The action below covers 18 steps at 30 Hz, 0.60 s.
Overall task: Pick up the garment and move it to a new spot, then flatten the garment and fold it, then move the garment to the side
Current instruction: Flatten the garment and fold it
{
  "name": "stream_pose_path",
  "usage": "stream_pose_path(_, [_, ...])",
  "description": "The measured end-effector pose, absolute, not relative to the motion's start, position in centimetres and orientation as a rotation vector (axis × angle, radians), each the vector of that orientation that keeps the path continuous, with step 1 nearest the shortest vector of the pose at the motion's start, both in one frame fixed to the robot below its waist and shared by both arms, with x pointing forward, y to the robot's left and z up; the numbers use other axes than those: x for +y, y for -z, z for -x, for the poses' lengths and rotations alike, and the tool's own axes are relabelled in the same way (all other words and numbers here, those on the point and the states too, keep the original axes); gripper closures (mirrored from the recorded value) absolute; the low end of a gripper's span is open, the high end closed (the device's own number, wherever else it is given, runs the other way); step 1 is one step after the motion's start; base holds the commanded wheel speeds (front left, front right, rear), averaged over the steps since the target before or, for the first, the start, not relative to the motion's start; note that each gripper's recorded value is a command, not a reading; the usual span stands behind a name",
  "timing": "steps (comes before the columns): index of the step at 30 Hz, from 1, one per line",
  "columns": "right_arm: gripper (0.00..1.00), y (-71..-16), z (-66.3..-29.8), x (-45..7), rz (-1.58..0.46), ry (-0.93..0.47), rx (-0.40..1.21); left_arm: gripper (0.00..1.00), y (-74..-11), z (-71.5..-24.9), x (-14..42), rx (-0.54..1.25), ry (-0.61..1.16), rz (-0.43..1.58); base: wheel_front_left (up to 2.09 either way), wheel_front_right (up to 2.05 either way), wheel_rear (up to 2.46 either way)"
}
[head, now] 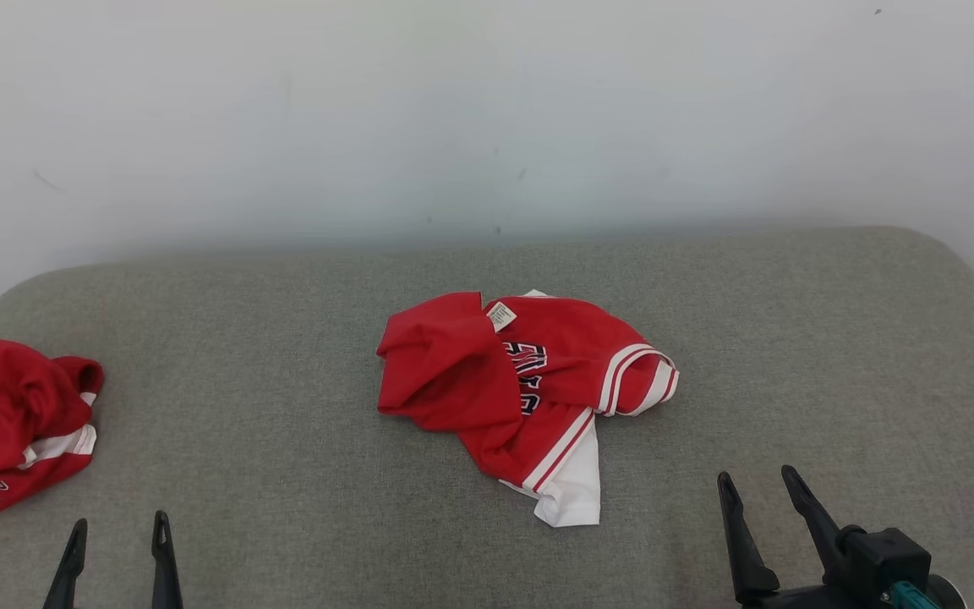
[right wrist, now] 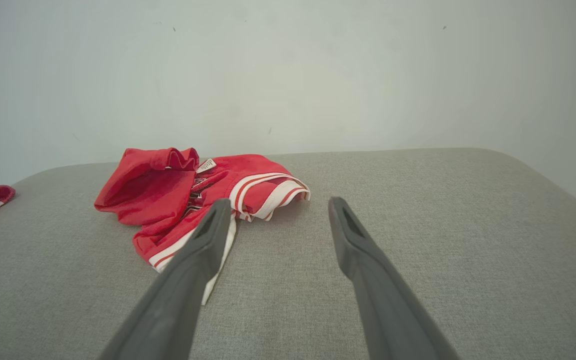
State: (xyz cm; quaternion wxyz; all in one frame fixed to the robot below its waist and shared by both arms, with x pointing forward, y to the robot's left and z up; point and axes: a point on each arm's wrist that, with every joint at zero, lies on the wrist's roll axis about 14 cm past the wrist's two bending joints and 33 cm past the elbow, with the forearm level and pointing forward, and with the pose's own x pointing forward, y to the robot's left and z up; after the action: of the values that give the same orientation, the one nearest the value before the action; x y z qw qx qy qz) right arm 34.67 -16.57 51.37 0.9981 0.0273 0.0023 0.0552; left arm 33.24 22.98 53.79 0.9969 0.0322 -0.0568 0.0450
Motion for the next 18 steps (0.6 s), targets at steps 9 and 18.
stream_pose_path(9, [0.0,-51.3,-35.2,-15.9,-0.062,-0.13,0.008,0.0,-53.7,-33.4,22.9,-0.112,-0.088,-0.061,0.0,0.0,0.0])
stream_pose_path(18, [0.0,-50.2,-39.6,-11.3,-0.049,-0.261,0.078,0.0,-53.7,-33.9,21.5,-0.118,-0.061,-0.048,0.0,0.0,0.0])
